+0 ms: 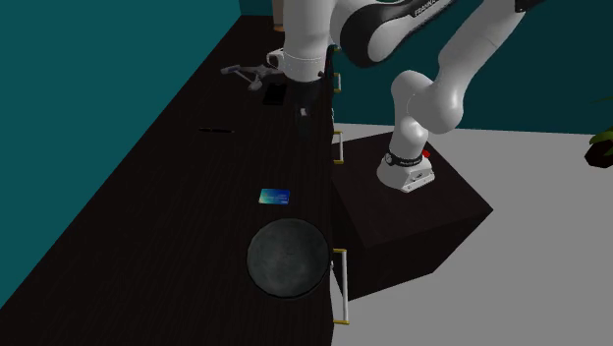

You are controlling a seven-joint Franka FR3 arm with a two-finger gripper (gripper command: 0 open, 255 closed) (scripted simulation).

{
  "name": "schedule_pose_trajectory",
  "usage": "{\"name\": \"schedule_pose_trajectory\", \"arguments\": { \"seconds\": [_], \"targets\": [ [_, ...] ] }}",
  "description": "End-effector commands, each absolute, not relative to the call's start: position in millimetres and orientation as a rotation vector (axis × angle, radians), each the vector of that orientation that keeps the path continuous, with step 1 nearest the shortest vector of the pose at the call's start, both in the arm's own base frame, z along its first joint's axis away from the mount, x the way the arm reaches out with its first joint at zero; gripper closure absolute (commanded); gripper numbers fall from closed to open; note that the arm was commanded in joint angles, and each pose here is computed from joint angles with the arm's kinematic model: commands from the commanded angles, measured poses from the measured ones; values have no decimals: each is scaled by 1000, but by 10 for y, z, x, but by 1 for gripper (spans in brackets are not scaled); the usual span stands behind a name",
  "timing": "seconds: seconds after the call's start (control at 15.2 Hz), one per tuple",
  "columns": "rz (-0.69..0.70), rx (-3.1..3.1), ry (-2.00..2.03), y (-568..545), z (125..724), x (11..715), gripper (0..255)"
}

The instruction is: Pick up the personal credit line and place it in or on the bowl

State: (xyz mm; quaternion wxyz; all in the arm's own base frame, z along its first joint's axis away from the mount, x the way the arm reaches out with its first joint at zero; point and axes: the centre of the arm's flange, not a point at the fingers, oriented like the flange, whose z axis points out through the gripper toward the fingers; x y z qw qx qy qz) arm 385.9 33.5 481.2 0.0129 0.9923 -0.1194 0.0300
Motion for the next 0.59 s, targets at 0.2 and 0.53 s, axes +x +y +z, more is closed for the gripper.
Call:
{"name": "schedule_pose_trajectory", "arguments": {
  "seconds": [0.2,0.53],
  "targets": [
    [140,3070,-450,563,4386,4288,0],
    [181,3045,-524,757,3951,4724,0]
  ]
}}
